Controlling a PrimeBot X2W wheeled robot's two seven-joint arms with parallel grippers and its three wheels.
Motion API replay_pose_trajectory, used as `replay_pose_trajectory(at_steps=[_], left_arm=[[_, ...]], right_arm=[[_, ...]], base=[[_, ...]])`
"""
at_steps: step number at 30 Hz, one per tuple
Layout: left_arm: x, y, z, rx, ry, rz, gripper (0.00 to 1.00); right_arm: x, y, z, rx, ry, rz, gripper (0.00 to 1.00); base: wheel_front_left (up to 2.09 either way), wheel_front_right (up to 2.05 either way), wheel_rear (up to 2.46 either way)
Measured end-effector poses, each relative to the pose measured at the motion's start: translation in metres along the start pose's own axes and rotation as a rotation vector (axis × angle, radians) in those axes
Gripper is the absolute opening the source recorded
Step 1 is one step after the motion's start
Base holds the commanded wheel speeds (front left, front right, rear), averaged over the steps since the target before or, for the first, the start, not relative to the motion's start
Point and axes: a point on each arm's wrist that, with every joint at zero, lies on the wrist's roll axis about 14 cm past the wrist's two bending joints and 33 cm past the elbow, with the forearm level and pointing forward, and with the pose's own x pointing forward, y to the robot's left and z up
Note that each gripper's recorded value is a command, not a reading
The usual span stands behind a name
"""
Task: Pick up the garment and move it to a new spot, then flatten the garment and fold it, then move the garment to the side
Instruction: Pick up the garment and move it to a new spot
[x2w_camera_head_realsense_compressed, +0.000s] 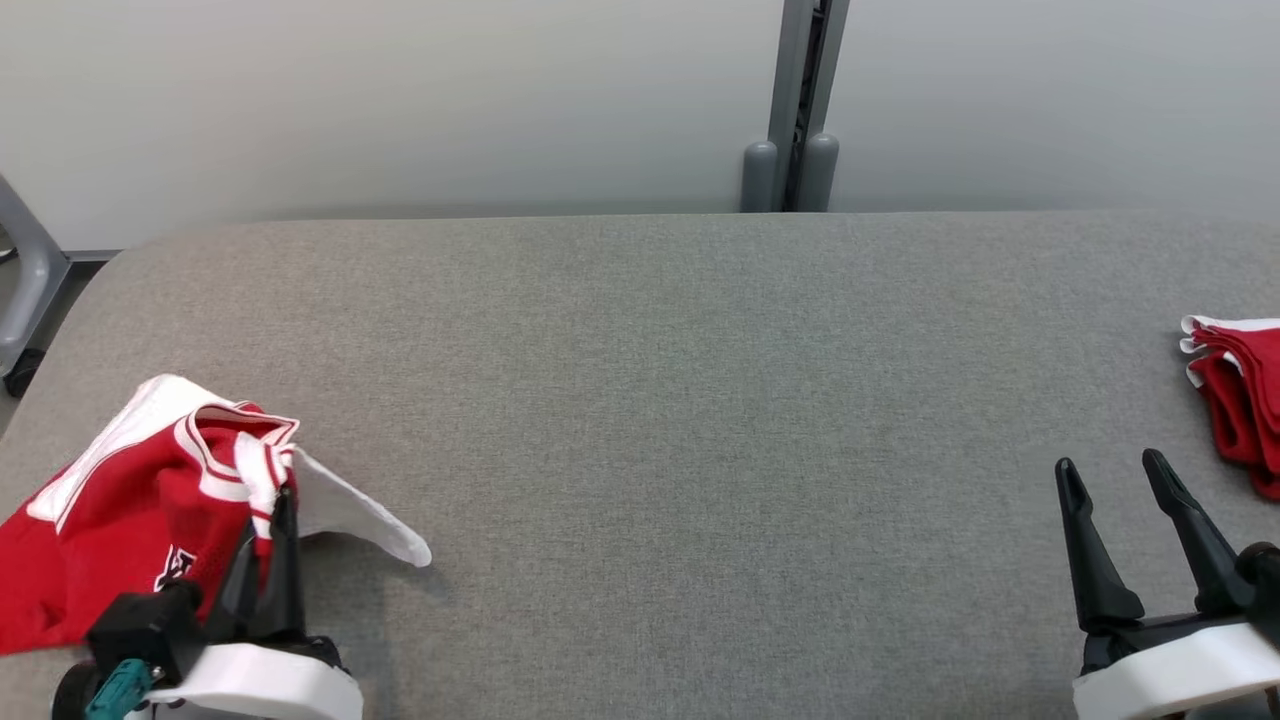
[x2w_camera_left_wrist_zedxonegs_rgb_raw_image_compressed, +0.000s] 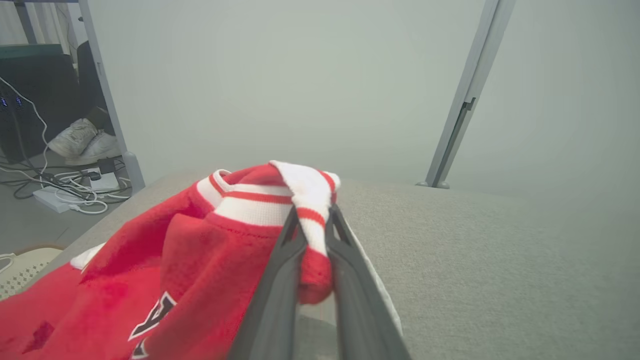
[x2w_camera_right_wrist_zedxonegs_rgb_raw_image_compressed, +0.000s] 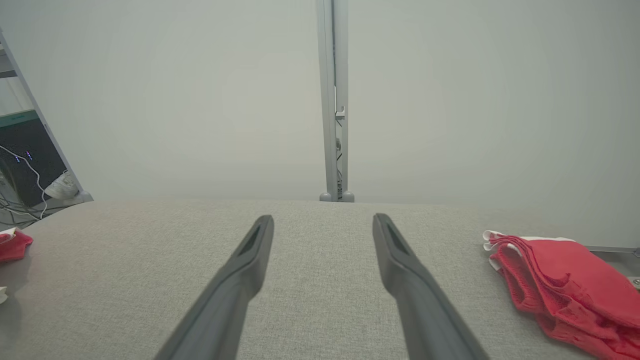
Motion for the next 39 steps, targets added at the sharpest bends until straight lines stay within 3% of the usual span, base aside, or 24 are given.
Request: replay_pose_trajectory(at_steps=[8,20,24,29,30,31,39], left_arm=[[0.021,-0.073,-0.001,-0.018,0.01,-0.221,0.0],[0.051,-0.256,-0.002,-0.07,0.0,-0.754,0.0],[0.047,-0.293,-0.01,-0.092,0.021,-0.862,0.0],[0.036,-0.312,-0.054,-0.08,0.153,-0.935,0.02],[0.034,-0.313,-0.066,-0.063,0.188,-0.936,0.45],[0.034,-0.312,-0.074,-0.058,0.206,-0.932,1.0],[0.033,-0.297,-0.089,-0.042,0.231,-0.902,1.0]], right_arm=[[-0.001,-0.018,0.0,0.002,0.005,-0.057,1.0],[-0.009,-0.063,-0.012,0.018,0.016,-0.206,1.0],[-0.016,-0.077,-0.022,0.031,0.035,-0.257,1.0],[-0.019,-0.087,-0.032,0.046,0.053,-0.294,1.0],[-0.02,-0.088,-0.034,0.045,0.055,-0.299,1.0],[-0.02,-0.089,-0.036,0.046,0.06,-0.303,1.0],[-0.015,-0.088,-0.036,0.037,0.055,-0.292,1.0]], base=[[0.0,0.0,0.0],[0.0,0.0,0.0],[0.0,0.0,0.0],[0.0,0.0,0.0],[0.0,0.0,0.0],[0.0,0.0,0.0],[0.0,0.0,0.0]])
